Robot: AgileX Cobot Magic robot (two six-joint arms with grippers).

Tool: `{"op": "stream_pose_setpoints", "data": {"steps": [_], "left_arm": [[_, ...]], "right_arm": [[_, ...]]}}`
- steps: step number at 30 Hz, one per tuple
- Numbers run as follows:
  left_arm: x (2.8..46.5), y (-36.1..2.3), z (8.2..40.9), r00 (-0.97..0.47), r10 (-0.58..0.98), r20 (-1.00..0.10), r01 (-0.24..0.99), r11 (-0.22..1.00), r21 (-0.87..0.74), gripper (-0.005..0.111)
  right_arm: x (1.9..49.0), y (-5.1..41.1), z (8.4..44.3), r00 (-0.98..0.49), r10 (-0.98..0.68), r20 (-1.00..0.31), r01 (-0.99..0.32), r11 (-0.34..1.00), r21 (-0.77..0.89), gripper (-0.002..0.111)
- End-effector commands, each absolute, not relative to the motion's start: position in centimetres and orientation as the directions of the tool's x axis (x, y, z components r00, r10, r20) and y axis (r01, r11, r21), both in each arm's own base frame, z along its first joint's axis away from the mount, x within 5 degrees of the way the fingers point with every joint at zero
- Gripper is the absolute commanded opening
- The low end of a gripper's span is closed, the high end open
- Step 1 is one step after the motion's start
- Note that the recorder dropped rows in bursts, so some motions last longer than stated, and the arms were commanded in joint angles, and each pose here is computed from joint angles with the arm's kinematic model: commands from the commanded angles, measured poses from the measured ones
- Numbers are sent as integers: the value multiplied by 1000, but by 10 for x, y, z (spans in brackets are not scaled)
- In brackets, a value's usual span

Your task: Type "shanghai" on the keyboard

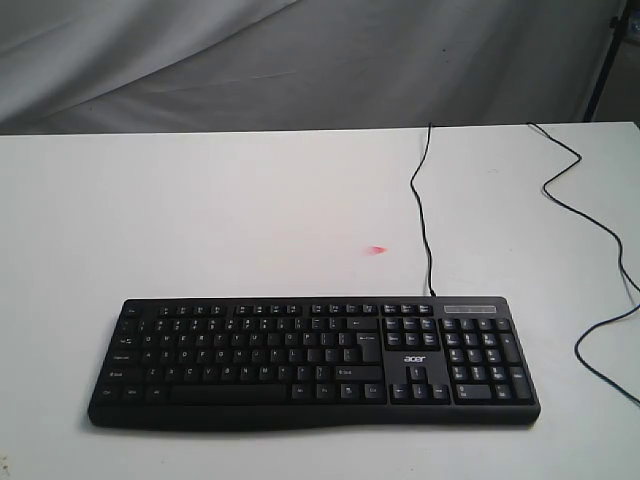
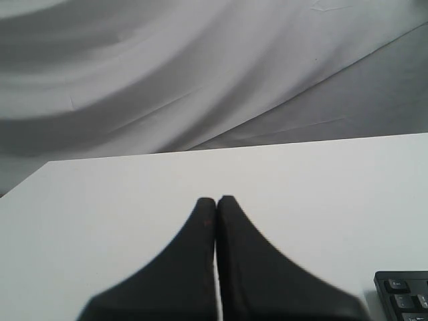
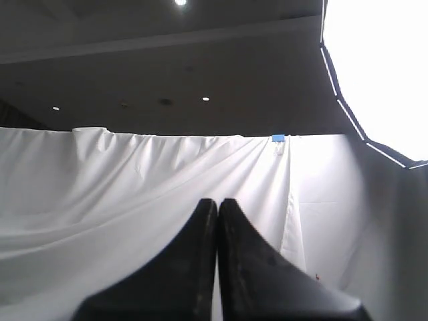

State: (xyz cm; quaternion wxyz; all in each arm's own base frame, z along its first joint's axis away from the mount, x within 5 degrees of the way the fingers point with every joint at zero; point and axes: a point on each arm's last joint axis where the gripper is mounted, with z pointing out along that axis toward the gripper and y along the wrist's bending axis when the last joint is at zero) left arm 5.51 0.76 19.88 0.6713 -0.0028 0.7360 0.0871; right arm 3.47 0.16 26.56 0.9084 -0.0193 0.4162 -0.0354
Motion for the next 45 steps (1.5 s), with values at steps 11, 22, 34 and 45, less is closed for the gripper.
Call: {"op": "stream_pose_setpoints", "data": {"steps": [11,22,34,45], "left_arm": [[56,7,197,-101,110,-989,-117,986,121,1],[56,7,197,-101,110,-989,-117,986,121,1],[56,7,197,-101,110,-989,-117,986,121,1],[56,7,197,-101,110,-989,-117,986,121,1]], "right_arm": [[17,-3,280,775,360,-519,-272,932,240,0],[7,0,380,704,322,-632,-227,946,229,0],[71,1,471,616,223,-755,-149,975,166,0],[117,-6,551,481,-19,-877,57,998,10,0]]}}
